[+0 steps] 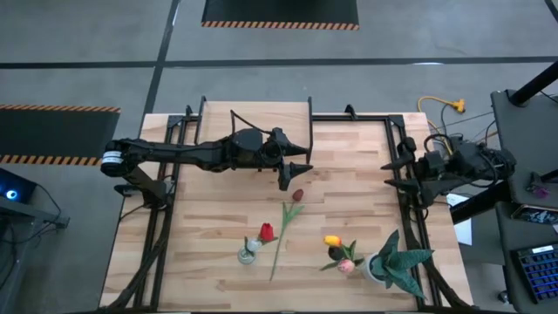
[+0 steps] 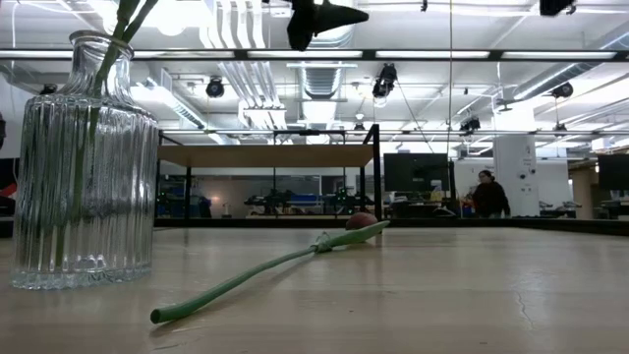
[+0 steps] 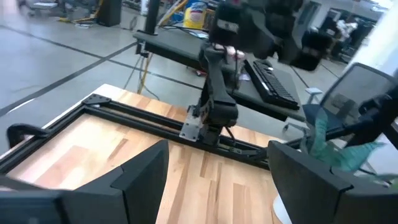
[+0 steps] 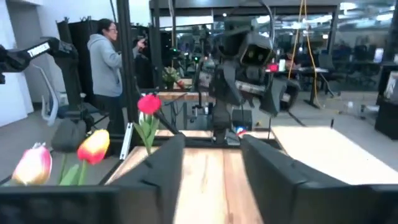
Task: Pick and place flowers into a vace then onto a shelf
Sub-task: Put the dark red flower into the left transparent vase
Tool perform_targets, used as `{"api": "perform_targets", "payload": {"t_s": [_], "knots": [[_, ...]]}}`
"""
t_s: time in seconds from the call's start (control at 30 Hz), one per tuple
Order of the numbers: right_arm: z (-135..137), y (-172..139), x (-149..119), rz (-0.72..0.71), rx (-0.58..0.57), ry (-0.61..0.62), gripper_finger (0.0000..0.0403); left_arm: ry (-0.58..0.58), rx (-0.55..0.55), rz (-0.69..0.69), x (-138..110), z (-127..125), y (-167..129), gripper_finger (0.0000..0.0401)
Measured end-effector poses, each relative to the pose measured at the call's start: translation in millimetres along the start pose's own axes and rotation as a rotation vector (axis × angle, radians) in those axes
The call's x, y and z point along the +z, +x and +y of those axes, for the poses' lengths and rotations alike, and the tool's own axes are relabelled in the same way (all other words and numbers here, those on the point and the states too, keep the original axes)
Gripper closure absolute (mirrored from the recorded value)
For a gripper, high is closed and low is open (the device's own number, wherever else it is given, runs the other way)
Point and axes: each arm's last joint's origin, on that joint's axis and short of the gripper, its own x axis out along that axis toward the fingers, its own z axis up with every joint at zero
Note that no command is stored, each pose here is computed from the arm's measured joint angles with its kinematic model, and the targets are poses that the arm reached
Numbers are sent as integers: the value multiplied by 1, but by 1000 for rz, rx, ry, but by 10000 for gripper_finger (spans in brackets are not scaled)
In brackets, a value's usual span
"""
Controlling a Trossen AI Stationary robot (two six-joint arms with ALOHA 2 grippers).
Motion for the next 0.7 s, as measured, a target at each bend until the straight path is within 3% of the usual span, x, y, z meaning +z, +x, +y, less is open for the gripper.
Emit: {"api": "perform_targets", "payload": {"t_s": [0.13,0.3,0.4,0.57,0.7], "knots": [[-1,0,-22,9,-24,43,319,-109,33,51,-11,5,8,145],[-2,0,-33,-63,-22,60,385,-250,110,235,-42,14,22,145],[-2,0,-34,-82,-25,61,391,-339,129,331,-60,18,29,145],[-3,0,-34,-82,-48,57,390,-485,60,460,-85,18,44,145],[-3,0,-34,-81,-47,60,390,-567,93,542,-103,13,49,145]]}}
